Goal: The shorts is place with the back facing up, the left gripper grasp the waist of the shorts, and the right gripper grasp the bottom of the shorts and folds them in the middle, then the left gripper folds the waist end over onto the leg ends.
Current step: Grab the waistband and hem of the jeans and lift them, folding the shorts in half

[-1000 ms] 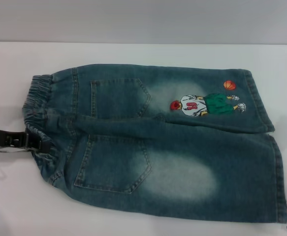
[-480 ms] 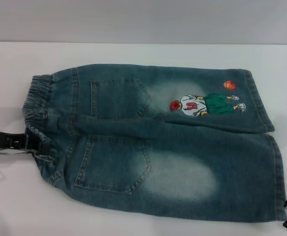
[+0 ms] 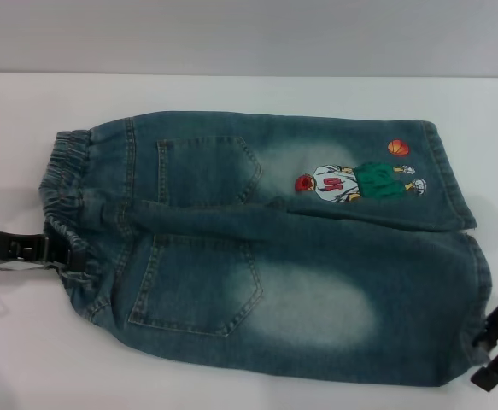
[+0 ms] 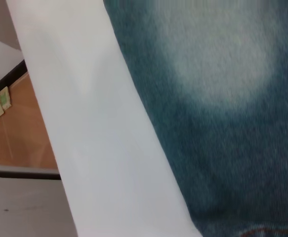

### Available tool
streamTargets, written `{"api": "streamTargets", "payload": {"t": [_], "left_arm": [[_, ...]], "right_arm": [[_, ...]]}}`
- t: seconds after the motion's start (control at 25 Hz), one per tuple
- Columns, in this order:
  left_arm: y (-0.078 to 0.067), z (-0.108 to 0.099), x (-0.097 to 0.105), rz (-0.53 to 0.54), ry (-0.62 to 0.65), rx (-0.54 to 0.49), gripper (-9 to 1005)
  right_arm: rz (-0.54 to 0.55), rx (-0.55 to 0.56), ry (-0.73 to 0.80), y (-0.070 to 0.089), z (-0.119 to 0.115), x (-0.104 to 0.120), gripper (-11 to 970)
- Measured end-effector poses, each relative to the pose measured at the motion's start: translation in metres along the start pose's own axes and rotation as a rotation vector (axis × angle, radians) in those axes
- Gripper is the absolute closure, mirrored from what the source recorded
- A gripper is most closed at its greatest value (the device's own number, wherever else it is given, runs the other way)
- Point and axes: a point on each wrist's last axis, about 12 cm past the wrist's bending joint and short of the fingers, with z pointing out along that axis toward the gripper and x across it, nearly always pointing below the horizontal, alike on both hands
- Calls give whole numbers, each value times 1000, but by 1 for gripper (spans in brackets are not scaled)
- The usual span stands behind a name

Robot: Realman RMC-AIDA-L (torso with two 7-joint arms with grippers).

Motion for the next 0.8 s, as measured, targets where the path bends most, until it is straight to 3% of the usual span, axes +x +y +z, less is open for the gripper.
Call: {"api": "streamTargets", "payload": {"t": [0.72,0.8], "left_arm": [[1,1,0,-1,1,0,950],[1,0,0,0,1,-1,950]], "right_arm": [[-70,24,-12,3,0,-16,349],[-85,41,-18,3,-2,-16,428]]}}
